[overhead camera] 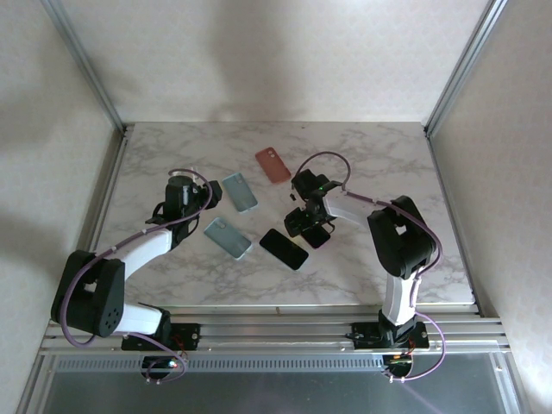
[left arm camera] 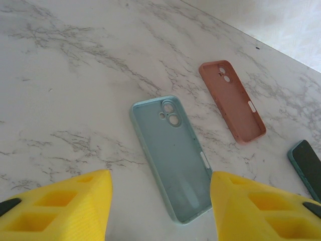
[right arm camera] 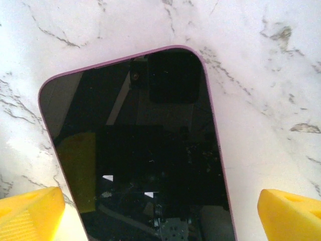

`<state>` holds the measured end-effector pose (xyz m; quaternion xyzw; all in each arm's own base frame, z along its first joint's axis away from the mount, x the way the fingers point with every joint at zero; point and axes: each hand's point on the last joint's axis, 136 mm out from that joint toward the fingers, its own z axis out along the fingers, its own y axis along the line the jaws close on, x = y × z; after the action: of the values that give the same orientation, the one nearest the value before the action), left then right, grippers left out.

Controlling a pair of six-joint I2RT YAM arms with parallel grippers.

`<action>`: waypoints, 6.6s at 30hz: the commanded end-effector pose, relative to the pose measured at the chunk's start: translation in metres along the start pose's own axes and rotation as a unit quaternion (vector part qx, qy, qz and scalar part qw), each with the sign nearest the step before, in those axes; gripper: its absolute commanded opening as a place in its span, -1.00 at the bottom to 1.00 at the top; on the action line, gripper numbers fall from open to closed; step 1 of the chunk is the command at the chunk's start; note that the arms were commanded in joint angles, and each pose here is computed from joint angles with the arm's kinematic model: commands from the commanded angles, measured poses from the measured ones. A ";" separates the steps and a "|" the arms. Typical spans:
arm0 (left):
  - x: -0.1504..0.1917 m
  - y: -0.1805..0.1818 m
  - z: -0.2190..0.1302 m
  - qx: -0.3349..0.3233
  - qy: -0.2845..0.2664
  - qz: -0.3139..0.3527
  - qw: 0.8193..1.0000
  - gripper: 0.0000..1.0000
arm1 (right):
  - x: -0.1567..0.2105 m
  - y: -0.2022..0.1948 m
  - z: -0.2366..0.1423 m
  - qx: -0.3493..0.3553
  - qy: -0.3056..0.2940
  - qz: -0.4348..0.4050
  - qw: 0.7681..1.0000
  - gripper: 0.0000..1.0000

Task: Put the phone into the phone case

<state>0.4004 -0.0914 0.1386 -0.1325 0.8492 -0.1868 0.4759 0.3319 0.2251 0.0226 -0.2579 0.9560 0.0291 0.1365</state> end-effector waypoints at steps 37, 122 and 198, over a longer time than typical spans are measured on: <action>0.037 -0.074 0.044 0.123 0.082 0.045 0.988 -0.18 | 0.000 -0.004 -0.024 0.022 -0.011 -0.020 0.999 0.42; 0.191 -0.203 0.035 0.449 0.463 0.046 0.762 0.05 | 0.020 0.020 -0.065 0.012 -0.027 -0.051 0.998 0.36; 0.111 -0.243 0.027 0.468 0.328 0.018 0.821 -1.00 | 0.036 -0.010 -0.130 -0.109 -0.146 0.148 0.972 0.78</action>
<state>0.3630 -0.3588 0.0977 0.1901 0.7986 -0.5588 0.1174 0.2820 0.1811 0.1359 -0.1662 0.9471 0.1250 0.2444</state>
